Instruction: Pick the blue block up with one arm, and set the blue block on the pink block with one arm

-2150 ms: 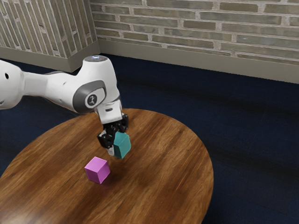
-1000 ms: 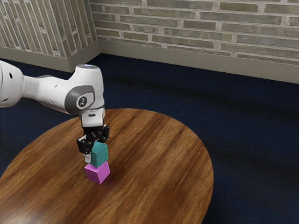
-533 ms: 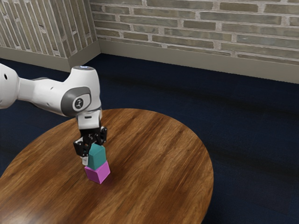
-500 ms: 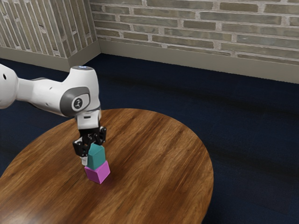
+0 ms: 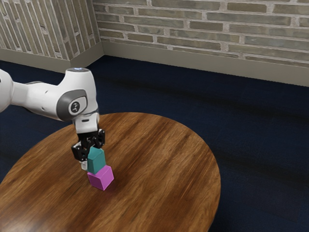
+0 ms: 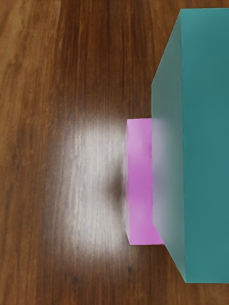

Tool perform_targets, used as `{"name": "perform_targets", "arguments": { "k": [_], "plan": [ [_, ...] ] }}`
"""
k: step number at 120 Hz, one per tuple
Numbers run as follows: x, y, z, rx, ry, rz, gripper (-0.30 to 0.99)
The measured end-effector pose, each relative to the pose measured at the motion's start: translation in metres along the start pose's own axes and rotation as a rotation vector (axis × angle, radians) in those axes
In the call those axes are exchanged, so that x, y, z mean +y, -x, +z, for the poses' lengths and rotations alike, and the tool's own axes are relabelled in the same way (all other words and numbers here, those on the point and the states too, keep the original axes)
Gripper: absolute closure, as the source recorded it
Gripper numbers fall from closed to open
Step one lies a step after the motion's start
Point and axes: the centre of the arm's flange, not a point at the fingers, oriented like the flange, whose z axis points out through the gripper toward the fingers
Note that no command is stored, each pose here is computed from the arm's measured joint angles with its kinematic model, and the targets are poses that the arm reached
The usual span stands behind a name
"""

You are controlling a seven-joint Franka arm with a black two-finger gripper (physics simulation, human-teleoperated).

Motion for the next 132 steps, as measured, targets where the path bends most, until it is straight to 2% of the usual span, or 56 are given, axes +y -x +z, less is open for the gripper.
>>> {"name": "perform_targets", "arguments": {
  "k": [32, 40, 73, 89, 108, 118, 132],
  "plan": [
    [0.002, -0.012, 0.004, -0.003, 0.005, 0.017, 0.34],
    [0.001, -0.012, 0.004, -0.004, 0.006, 0.02, 0.25],
    [0.003, -0.007, -0.002, -0.002, 0.004, 0.015, 0.08],
    [0.025, -0.012, -0.062, -0.016, -0.07, 0.018, 0.04],
    [0.069, -0.037, -0.19, -0.044, -0.154, -0.007, 0.02],
    [0.08, -0.047, -0.255, -0.08, -0.194, -0.07, 0.01],
    [0.091, -0.052, -0.31, -0.073, -0.228, -0.171, 0.01]
  ]
}}
